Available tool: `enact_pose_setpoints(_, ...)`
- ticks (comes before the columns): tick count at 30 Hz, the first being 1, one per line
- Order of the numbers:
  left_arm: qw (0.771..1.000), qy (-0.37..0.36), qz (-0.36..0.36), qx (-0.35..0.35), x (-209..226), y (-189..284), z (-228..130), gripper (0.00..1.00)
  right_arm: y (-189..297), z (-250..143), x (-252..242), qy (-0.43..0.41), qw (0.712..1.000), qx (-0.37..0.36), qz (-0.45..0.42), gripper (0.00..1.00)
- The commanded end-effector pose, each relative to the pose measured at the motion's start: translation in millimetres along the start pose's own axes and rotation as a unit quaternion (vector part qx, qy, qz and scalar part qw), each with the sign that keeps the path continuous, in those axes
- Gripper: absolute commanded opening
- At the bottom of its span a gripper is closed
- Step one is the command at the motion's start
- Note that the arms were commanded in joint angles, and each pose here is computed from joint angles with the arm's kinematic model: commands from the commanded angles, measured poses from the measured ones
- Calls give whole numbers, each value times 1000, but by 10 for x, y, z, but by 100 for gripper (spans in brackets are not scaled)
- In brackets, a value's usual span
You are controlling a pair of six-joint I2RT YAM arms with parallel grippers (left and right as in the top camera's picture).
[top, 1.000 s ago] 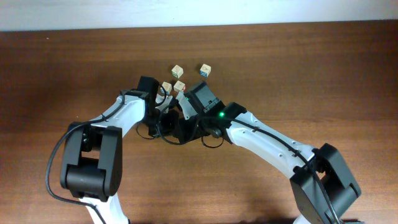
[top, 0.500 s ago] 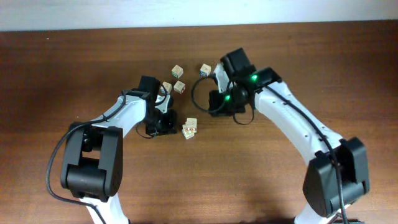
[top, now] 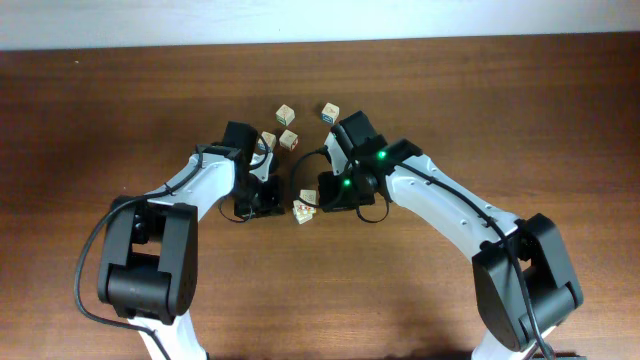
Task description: Rotate 4 blocks
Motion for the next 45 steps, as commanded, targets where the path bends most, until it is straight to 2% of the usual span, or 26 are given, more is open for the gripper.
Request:
enact_pose_setpoints(1,1000,-1,5,-4,-18,26,17,0,-47,-58,31,-13,1000,12,5,4)
enact_pose_setpoints(12,1000,-1,5,-4,-18,26,17,0,-86,-50,120,-9,1000,-8,3,4)
enact_pose_setpoints(17,998,11,48,-43,222,251,207,0,277,200,-106,-20,998,-51,2,4)
enact_pose_setpoints(19,993,34,77,-79,408,643,427,0,646,324,-163,-21,996,-89,-9,4)
enact_pose_setpoints(22,985,22,115,-123,457,1451,670,0,1362,328,-183,-20,987,-155,-43,4)
enact_pose_setpoints(24,970,42,180,-157,484,2129,699,0,1952,157,-197,-27,975,-210,-73,5)
enact_pose_setpoints(25,966,45,192,-169,483,2275,695,0,2165,64,-191,-29,969,-233,-80,5)
enact_pose_setpoints(26,954,47,210,-210,441,2639,675,0,2540,-128,-171,-30,956,-278,-89,9)
enact_pose_setpoints(27,948,46,214,-231,410,2795,645,0,2787,-290,-169,-32,945,-311,-97,12)
enact_pose_setpoints(28,943,47,217,-246,386,2914,597,9,3015,-481,-168,-33,934,-341,-101,19)
enact_pose_setpoints(29,941,47,219,-253,370,2969,569,98,3188,-692,-177,-29,925,-365,-105,36)
enact_pose_setpoints(30,941,47,219,-252,373,2966,568,99,3304,-879,-192,-25,918,-381,-109,48)
enact_pose_setpoints(31,942,47,218,-251,377,2959,571,99,3436,-1139,-205,-21,911,-398,-104,81)
enact_pose_setpoints(32,942,47,218,-251,377,2959,571,99,3512,-1278,-204,-17,906,-412,-96,99)
enact_pose_setpoints(35,942,47,218,-251,377,2959,571,99,3657,-1547,-201,-6,893,-444,-77,99)
enact_pose_setpoints(41,942,47,218,-251,377,2959,571,99,3624,-1512,-236,-13,893,-440,-92,99)
enact_pose_setpoints(43,942,47,218,-251,377,2959,571,99,3580,-1407,-317,-8,871,-477,-117,98)
enact_pose_setpoints(45,942,47,218,-251,377,2959,571,99,3422,-1339,-357,92,838,-526,-110,99)
Point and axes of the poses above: each gripper's point midway between its finger pads, its own y axis back along the fingers, its own x axis along the line the jaws close on, z = x × y, the point moved 8 cm from there along y, back along the fingers, and after that the axes turned 13 degrees about -y, right-handed, at the moved point
